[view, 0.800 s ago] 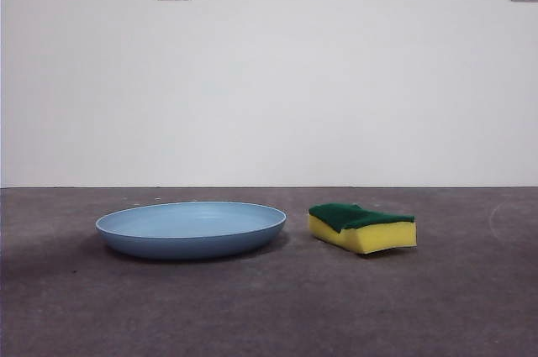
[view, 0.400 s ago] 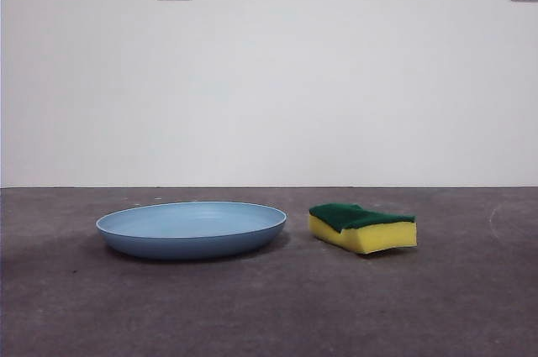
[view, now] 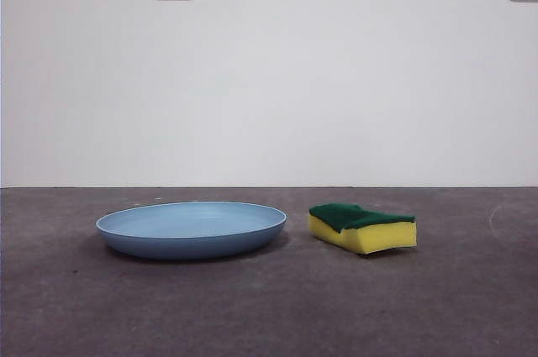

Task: Pick up the plate,pick up the cloth,clean the plate with the cloth

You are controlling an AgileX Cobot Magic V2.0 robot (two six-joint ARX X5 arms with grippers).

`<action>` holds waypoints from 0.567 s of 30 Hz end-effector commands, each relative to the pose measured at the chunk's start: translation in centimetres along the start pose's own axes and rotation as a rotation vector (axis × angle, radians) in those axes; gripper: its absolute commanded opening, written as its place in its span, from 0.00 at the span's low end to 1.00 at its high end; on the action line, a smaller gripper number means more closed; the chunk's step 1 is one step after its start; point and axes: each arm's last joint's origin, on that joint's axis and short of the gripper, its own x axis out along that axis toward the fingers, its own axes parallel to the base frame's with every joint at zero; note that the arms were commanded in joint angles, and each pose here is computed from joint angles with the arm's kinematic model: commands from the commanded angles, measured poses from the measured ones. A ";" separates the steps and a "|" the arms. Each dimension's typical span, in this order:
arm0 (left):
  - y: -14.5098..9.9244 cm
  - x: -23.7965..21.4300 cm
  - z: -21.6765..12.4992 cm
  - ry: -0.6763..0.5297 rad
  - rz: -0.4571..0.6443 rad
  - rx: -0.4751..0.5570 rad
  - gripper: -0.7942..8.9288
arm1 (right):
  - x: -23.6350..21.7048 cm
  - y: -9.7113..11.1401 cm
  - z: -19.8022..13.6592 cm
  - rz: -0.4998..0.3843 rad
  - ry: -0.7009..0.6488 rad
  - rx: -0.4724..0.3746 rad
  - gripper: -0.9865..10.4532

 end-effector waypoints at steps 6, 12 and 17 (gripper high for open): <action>0.3 -0.1 -1.0 -0.011 0.028 0.004 0.08 | 0.1 0.0 -0.1 -0.001 -0.001 0.011 0.09; 0.5 -0.1 -1.2 0.013 0.049 -0.003 0.08 | 0.1 0.0 -0.1 -0.001 0.000 0.011 0.09; 0.5 -0.1 -1.2 0.009 0.050 -0.007 0.08 | 0.1 0.0 -0.1 -0.001 0.000 0.011 0.09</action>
